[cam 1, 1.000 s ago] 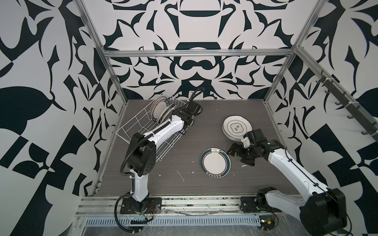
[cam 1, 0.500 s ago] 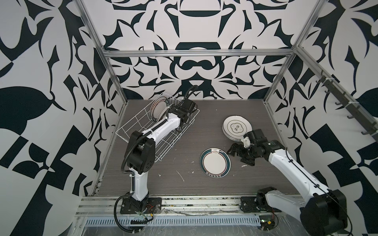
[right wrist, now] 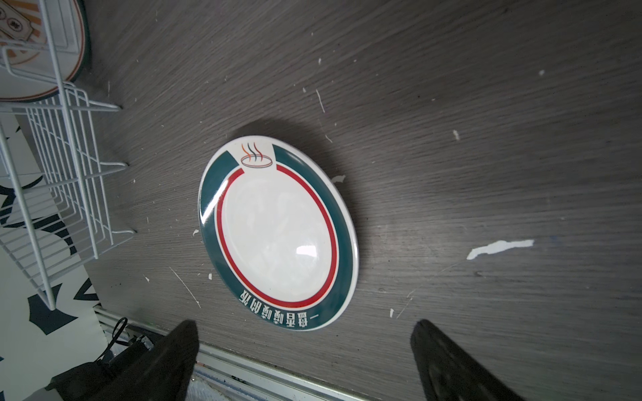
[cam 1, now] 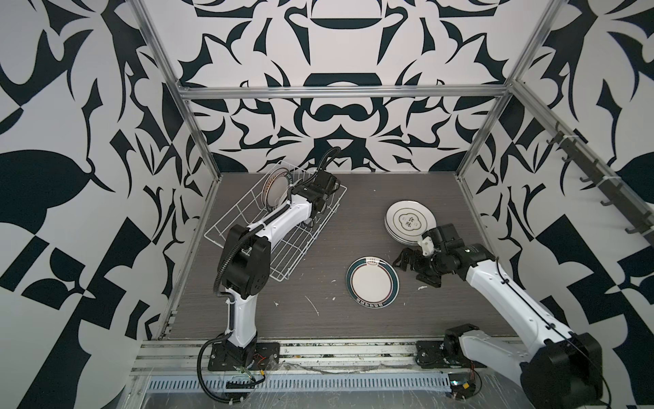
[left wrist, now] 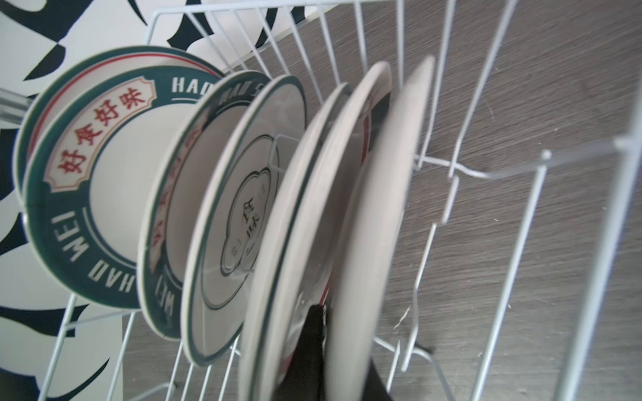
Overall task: Unload the plates from the dish rack
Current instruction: Pick up a plate from the dish rack, then place a plate on the plate.
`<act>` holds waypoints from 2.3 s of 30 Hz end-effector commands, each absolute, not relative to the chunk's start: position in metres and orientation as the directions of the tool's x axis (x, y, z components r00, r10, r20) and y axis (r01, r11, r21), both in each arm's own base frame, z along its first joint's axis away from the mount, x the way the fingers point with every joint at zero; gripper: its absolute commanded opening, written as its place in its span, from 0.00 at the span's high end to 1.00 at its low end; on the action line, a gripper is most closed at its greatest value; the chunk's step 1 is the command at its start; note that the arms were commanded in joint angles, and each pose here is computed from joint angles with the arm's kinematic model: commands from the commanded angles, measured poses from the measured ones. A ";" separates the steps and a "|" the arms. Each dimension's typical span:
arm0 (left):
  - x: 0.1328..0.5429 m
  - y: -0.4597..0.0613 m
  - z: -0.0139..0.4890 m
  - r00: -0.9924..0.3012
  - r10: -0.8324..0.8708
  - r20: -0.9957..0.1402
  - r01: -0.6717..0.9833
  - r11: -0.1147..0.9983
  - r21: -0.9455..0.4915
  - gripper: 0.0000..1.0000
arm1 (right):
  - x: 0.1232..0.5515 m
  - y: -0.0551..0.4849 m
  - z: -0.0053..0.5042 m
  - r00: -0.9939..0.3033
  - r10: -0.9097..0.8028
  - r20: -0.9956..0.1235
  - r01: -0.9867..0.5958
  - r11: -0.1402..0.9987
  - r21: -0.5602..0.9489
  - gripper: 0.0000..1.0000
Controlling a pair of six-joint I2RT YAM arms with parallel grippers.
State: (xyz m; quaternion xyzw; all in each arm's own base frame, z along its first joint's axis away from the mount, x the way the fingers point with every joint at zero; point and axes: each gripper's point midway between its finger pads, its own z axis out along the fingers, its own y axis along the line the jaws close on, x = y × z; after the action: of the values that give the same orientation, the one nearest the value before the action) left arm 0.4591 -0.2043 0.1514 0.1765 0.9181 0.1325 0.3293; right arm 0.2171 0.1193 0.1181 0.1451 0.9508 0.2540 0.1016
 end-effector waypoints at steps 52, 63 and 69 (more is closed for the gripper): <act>0.315 -0.233 0.337 -0.541 -0.360 -0.760 0.163 0.842 -0.514 1.00 | 0.323 0.212 0.261 -0.843 0.357 -0.402 -0.223 0.448 0.866 0.00; 0.311 -0.270 0.305 -0.635 -0.557 -0.536 0.154 0.589 -0.794 1.00 | 0.337 0.269 0.285 -0.836 0.395 -0.382 -0.291 0.271 0.918 0.10; 0.309 -0.261 0.306 -0.633 -0.598 -0.492 0.141 0.536 -0.833 1.00 | 0.335 0.273 0.288 -0.834 0.384 -0.397 -0.308 0.272 0.912 0.15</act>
State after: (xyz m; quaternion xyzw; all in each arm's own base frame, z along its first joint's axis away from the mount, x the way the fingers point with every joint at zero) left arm 0.3069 -0.2596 0.2587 -0.1256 0.8340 -0.3817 0.3780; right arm 0.3346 0.2715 0.2563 0.0461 0.7719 0.5820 0.2519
